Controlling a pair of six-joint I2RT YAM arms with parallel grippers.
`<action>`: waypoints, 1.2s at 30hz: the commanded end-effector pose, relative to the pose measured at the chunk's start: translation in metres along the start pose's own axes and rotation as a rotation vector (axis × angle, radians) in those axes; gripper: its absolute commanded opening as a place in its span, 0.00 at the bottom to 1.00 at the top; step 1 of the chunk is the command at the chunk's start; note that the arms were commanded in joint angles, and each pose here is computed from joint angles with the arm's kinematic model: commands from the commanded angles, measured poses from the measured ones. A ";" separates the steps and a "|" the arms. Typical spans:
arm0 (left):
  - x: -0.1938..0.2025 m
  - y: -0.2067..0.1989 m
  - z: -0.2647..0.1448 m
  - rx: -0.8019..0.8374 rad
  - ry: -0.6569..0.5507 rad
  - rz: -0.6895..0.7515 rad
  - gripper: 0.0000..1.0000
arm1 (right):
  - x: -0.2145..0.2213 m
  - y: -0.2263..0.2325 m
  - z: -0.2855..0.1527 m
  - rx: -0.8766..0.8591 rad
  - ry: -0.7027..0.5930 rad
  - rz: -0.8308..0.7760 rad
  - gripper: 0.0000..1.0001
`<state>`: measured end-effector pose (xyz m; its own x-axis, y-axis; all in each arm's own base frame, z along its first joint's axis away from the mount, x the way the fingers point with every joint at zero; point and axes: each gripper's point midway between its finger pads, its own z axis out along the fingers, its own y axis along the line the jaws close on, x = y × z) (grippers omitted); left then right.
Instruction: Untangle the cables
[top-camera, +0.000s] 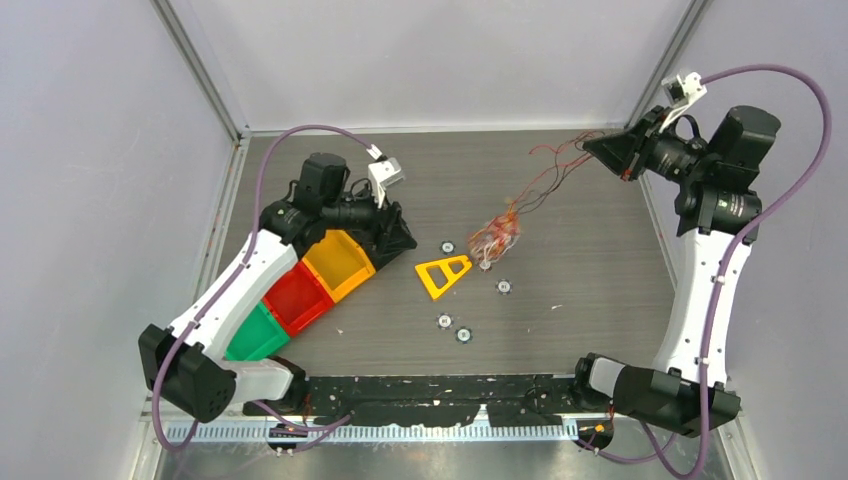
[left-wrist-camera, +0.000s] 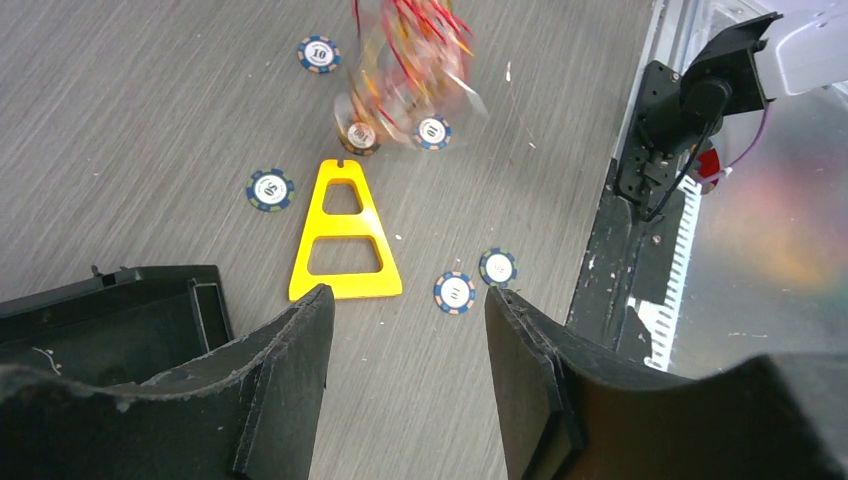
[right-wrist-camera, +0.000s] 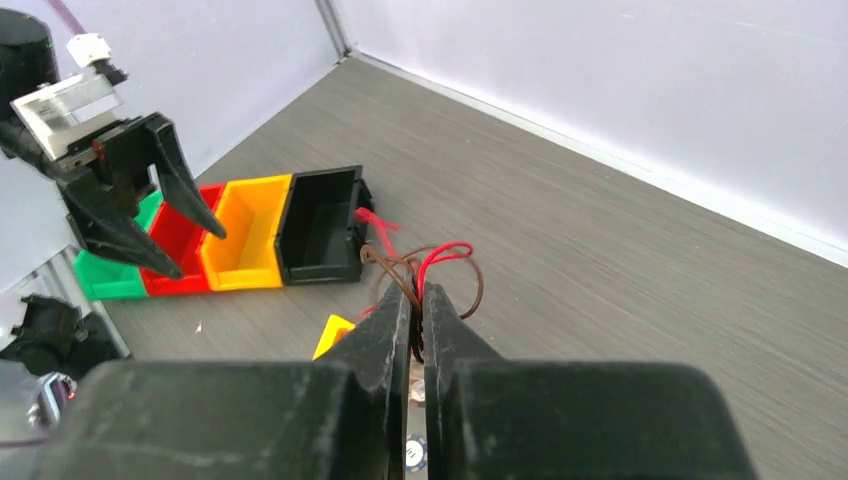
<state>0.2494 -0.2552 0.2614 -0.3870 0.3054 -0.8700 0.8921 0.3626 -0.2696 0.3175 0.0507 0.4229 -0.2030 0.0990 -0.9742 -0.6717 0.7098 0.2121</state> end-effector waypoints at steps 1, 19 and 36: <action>-0.011 0.010 0.008 -0.037 -0.016 0.071 0.58 | 0.078 -0.056 0.004 0.130 0.198 0.067 0.05; 0.077 -0.036 0.104 0.192 0.247 -0.106 0.60 | 0.283 -0.006 -0.026 -0.037 0.860 0.236 0.83; 0.093 -0.061 0.105 0.228 0.161 -0.314 0.68 | 0.382 0.062 0.050 -0.182 1.144 0.177 0.83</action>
<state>0.1768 -0.3333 0.1315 -0.6593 0.4491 -0.6031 0.7456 0.2870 -0.6014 0.2094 0.1526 0.0665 -0.7410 -0.5991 -0.3033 -0.6656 0.5952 0.4504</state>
